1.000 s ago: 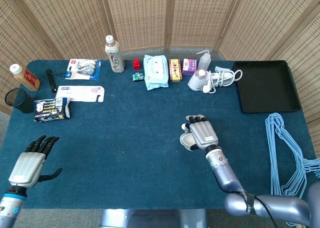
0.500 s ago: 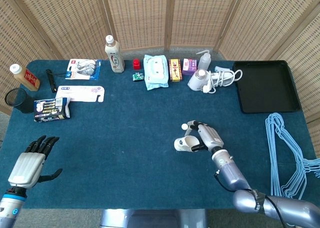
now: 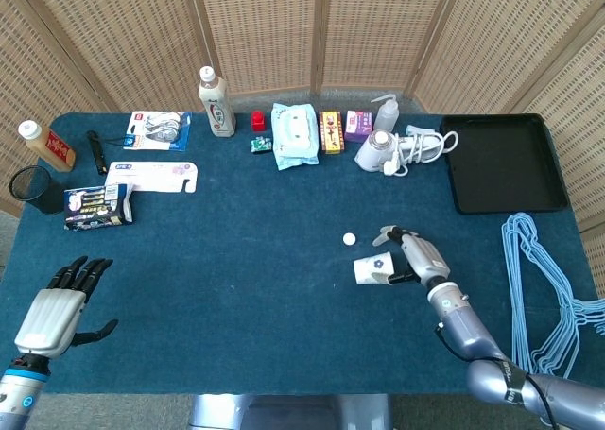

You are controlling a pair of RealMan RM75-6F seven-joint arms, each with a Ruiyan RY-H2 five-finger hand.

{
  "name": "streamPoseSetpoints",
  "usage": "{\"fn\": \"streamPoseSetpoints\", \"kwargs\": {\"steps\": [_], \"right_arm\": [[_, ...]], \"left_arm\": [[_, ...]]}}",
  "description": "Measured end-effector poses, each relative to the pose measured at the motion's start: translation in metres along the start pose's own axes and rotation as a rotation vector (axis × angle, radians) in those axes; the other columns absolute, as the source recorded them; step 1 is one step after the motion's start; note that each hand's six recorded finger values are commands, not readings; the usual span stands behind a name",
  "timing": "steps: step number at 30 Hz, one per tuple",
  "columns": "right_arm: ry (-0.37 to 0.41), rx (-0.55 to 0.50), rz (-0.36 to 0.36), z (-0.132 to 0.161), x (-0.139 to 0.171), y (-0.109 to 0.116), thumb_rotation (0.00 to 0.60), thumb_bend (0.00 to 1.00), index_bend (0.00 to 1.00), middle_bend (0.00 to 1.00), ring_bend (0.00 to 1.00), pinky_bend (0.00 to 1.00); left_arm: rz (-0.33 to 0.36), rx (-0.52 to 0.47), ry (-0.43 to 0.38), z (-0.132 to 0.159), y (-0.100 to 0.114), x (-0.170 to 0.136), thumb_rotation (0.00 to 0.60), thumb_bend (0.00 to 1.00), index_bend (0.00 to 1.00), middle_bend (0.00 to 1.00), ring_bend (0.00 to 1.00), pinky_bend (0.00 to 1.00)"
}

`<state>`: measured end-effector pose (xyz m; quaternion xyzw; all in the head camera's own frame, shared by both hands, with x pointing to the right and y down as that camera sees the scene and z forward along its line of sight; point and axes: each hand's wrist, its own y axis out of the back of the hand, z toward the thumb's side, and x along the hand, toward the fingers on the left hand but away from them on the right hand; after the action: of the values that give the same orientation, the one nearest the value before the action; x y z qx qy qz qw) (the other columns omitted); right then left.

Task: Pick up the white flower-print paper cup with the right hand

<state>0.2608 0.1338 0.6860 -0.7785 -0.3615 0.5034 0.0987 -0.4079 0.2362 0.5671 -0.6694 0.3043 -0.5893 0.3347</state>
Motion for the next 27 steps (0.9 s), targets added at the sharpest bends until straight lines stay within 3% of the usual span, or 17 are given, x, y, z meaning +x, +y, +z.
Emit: {"fn": "streamPoseSetpoints", "kwargs": {"steps": [8,17,27], "right_arm": [[0.053,0.155,-0.036,0.012,0.008,0.01,0.508,0.26,0.33,0.16,0.16,0.09],[0.087,0.363,-0.019,0.032,0.004,-0.017,0.508,0.26,0.35,0.16,0.16,0.09],[0.122,0.386,-0.05,0.059,-0.007,-0.023,0.509,0.26,0.35,0.16,0.16,0.09]], "left_arm": [[-0.003,-0.001,0.007,-0.003,-0.001,-0.001,0.363,0.23,0.07,0.13,0.06,0.13],[-0.009,-0.004,0.015,-0.007,-0.003,-0.002,0.368,0.23,0.07,0.13,0.06,0.13],[-0.014,-0.007,0.029,-0.014,-0.005,-0.003,0.367,0.23,0.07,0.13,0.06,0.13]]}}
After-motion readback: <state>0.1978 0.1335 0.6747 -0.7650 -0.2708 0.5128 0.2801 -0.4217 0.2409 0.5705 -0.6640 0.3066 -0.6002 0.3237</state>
